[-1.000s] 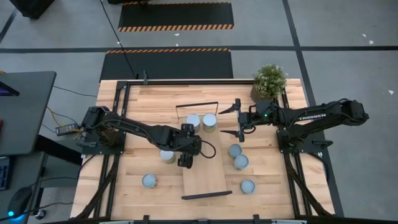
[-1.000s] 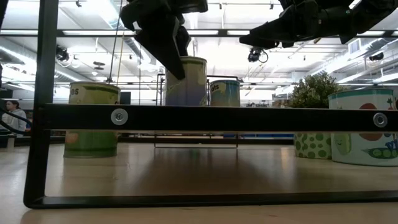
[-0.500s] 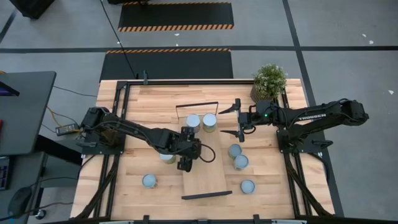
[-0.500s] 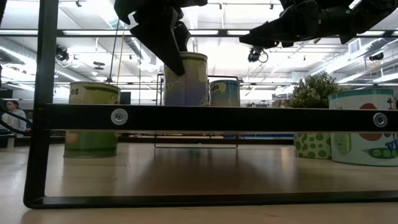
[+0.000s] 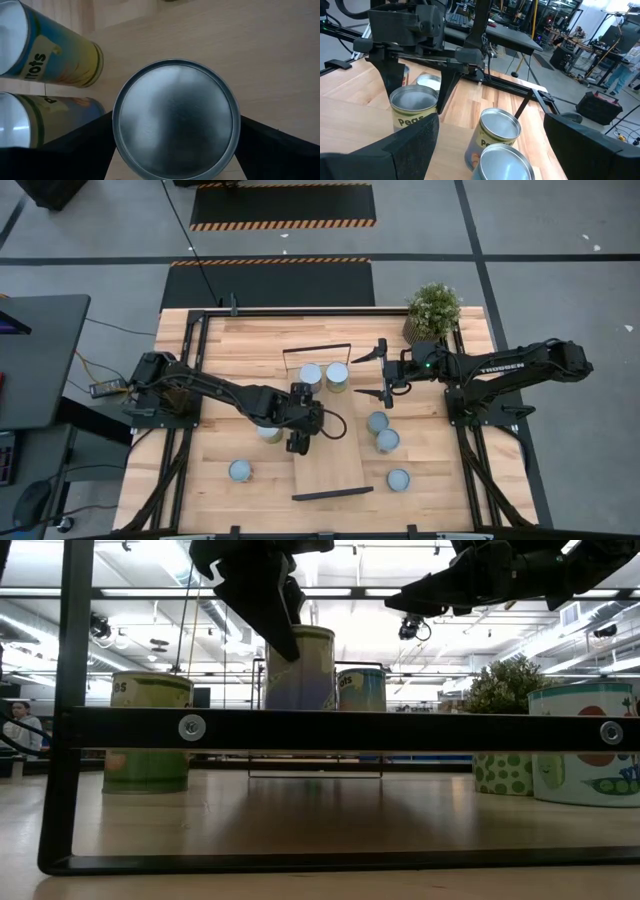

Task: Pick and place cans onto a shelf
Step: Put the canned peas on the shelf

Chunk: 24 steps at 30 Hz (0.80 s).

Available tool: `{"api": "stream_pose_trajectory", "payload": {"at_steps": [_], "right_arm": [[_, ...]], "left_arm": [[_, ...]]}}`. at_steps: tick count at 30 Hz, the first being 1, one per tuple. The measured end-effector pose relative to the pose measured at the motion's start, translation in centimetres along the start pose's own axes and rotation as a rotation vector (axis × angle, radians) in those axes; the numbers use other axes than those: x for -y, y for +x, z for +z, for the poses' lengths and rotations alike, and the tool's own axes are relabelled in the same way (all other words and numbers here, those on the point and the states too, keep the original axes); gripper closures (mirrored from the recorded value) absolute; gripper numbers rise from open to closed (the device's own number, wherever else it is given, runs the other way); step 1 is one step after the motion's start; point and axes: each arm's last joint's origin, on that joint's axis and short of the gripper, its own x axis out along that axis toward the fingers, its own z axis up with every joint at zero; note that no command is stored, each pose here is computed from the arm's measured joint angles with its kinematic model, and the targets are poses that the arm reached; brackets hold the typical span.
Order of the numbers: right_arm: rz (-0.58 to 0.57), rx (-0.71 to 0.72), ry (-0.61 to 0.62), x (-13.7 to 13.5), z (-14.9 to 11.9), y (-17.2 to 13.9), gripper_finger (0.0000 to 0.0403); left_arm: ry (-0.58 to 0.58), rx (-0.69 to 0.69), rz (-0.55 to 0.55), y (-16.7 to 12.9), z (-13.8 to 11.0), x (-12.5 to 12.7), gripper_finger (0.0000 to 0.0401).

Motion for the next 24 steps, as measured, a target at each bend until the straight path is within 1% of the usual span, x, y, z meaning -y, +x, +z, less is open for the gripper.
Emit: {"api": "stream_pose_trajectory", "payload": {"at_steps": [3, 10, 21, 24], "right_arm": [[0.000, 0.000, 0.006, 0.00, 0.00, 0.00, 0.0035], [-0.001, 0.000, -0.006, 0.00, 0.00, 0.00, 0.0035], [-0.002, -0.005, -0.008, 0.00, -0.04, 0.00, 0.0035], [-0.002, -0.005, -0.008, 0.00, -0.04, 0.00, 0.0035]], "left_arm": [[-0.004, -0.001, -0.006, 0.00, 0.00, 0.02, 0.0044], [0.043, 0.002, -0.017, -0.11, -0.02, 0.38, 0.0044], [0.025, -0.004, -0.062, 0.01, -0.01, 0.07, 0.0043], [0.051, -0.003, -0.064, 0.01, 0.00, 0.08, 0.0043]]}}
